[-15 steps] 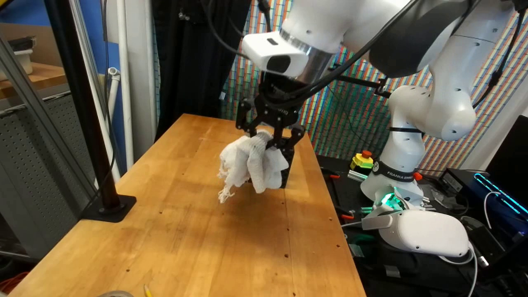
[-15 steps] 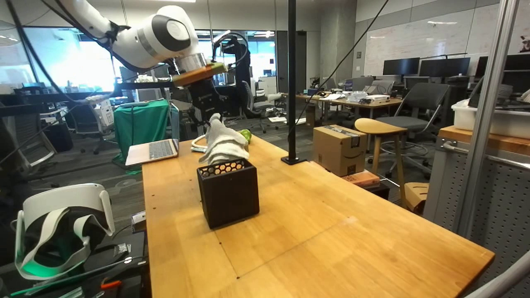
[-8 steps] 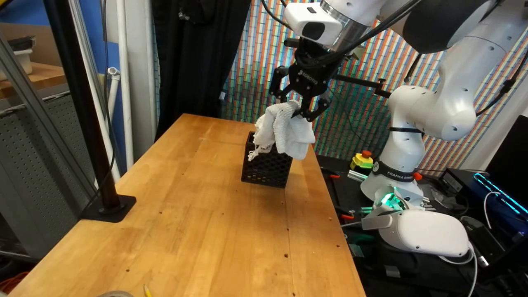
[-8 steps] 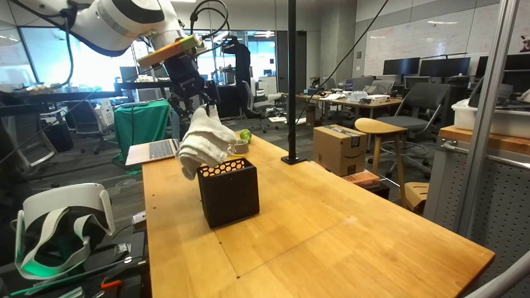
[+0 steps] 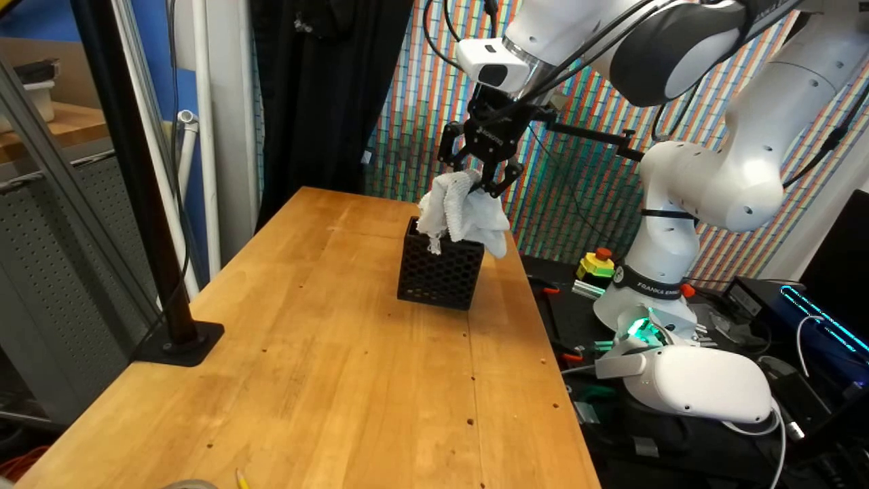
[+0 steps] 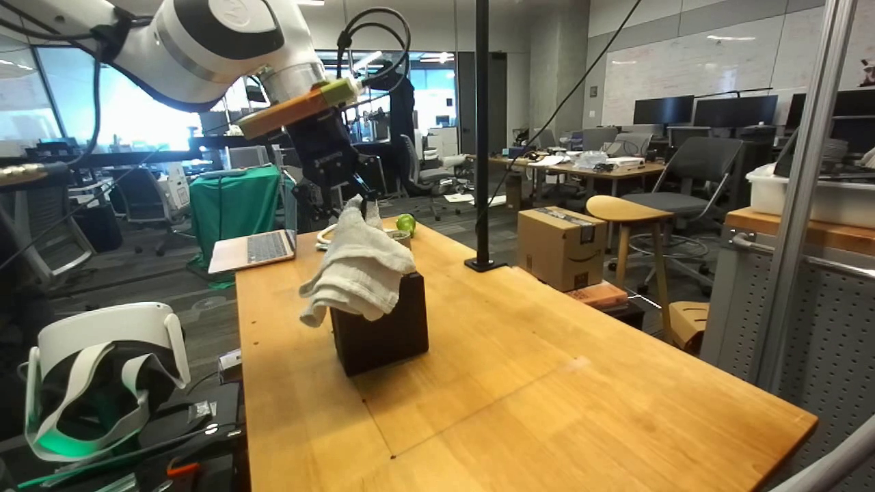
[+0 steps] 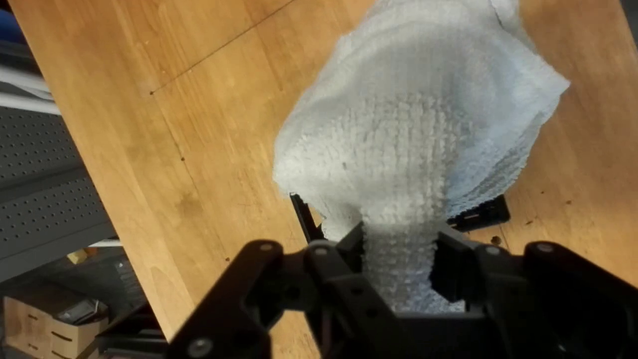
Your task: Place the towel in the basket
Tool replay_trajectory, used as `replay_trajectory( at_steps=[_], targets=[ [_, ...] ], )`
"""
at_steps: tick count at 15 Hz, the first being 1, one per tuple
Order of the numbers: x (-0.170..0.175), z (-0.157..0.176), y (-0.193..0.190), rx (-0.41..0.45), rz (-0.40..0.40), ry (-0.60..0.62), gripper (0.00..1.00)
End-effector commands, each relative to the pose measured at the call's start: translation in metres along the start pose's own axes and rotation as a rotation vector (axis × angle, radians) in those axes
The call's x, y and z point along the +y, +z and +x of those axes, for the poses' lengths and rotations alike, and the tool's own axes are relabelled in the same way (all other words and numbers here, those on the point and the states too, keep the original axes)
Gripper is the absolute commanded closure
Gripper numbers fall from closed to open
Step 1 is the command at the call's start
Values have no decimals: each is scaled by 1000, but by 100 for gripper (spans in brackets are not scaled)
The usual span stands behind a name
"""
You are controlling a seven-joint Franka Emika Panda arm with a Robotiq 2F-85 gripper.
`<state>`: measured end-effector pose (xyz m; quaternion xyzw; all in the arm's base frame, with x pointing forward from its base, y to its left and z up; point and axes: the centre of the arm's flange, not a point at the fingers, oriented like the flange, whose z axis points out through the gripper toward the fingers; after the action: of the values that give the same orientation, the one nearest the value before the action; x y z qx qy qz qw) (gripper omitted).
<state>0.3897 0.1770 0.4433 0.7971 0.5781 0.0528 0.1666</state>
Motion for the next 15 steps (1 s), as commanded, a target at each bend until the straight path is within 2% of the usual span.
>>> replay_trajectory(
  at_steps=[1, 3, 5, 8, 9, 15],
  targets=[
    [28, -2, 23, 98, -20, -135, 84],
    [38, 2, 39, 140, 0, -197, 84],
    [43, 2, 61, 180, 65, -236, 84],
    [35, -6, 81, 207, 227, -254, 84],
    [29, -8, 80, 209, 258, -256, 84],
    [0, 4, 41, 175, 259, -310, 84]
  ],
)
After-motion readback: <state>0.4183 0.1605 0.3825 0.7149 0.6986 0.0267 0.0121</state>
